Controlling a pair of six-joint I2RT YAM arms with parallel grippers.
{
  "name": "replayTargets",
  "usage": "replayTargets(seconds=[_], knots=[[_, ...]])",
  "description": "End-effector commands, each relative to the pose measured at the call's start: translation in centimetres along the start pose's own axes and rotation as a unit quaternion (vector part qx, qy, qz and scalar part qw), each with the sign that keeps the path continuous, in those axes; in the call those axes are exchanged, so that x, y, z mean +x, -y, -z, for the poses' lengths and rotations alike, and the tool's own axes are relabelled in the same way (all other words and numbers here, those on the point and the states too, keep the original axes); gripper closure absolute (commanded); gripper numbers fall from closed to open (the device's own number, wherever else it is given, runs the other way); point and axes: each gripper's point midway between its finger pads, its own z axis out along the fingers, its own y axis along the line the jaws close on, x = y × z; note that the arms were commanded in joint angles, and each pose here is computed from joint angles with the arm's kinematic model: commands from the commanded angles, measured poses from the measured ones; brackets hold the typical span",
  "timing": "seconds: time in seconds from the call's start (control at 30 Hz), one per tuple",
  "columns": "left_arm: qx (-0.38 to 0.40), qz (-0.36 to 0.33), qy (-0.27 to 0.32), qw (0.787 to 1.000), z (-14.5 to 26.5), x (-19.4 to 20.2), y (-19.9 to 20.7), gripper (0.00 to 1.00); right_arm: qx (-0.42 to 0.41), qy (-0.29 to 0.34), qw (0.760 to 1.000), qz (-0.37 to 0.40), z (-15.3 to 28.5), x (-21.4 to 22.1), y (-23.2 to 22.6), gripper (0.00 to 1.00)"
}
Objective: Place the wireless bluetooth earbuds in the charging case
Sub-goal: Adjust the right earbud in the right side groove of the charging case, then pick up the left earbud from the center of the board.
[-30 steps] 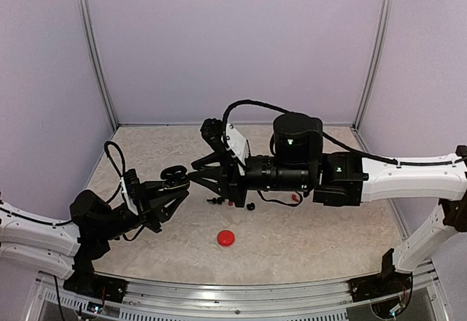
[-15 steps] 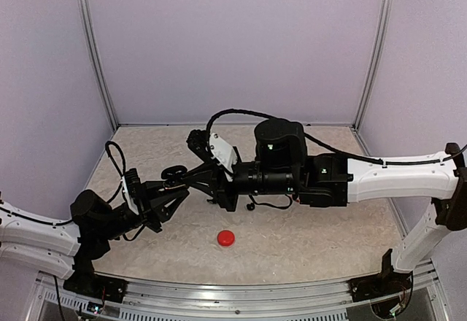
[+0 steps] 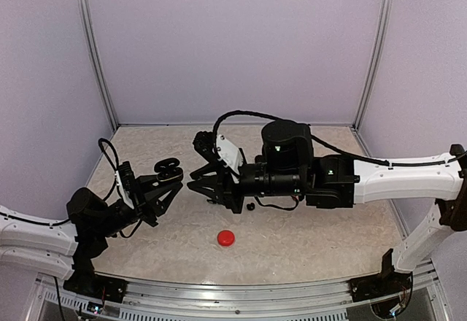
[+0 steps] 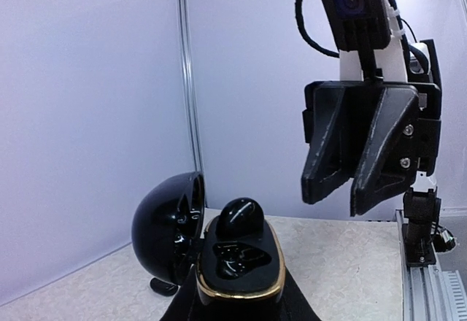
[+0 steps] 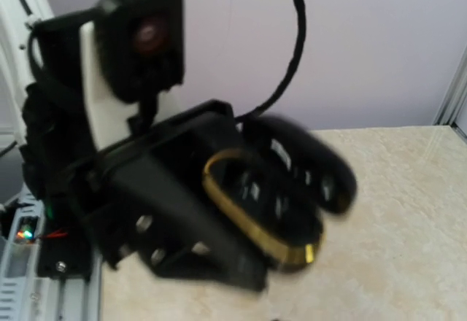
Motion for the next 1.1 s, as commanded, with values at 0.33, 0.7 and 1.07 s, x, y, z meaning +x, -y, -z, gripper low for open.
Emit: replayTargets(seconds=[0.33,0.7,1.07], knots=[[-0.101,0.077,0.004,0.992,3.5,0.6,-4.3,0.98,0.059,-0.103,0.988,-0.101,3.0,9.0,10.8,0.54],[-0.101,0.083,-0.008,0.991,3.6,1.5,-4.5,0.98,0.019,-0.194,0.980,-0.037,-3.5,17.6,14.5,0.57],[-0.094,0.078,-0.004,0.993,3.7,1.3,-4.4,0.98,-0.006,-0.240,0.970,-0.047,-7.4,23.1,15.9,0.54]])
